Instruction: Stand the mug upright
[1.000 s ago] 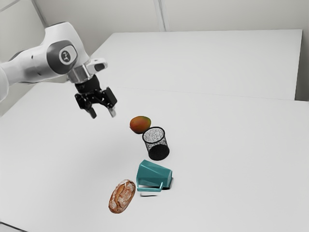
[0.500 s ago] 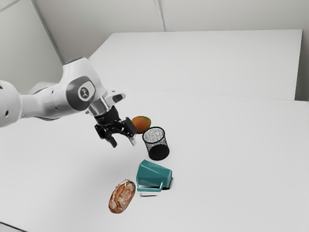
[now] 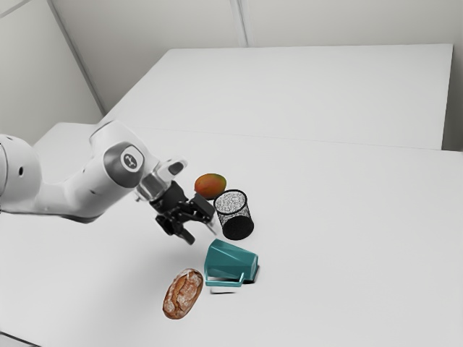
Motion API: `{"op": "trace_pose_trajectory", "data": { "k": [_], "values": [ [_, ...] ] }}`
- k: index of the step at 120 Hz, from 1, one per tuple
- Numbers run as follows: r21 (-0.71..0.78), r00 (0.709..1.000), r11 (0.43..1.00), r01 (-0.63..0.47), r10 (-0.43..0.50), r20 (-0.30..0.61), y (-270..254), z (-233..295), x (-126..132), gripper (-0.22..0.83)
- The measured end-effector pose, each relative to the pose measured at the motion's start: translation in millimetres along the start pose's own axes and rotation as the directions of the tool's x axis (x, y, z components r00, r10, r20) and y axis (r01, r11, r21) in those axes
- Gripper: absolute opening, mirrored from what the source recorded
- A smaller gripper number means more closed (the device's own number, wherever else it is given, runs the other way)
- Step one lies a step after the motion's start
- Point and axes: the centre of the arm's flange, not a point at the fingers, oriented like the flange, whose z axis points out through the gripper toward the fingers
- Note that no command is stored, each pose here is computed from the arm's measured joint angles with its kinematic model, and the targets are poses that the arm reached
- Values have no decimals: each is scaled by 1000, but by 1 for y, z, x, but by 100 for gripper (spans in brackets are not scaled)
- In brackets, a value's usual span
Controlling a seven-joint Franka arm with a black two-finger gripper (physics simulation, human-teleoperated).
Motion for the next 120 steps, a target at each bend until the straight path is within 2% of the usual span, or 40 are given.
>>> {"op": "trace_pose_trajectory", "data": {
  "k": [40,74,120],
  "values": [
    [-146,996,985,-88,85,-29,3,20,1,62],
    [-190,985,967,-172,173,-9,2,39,-11,62],
    [-224,966,941,-255,257,-18,3,52,-14,62]
  ]
}}
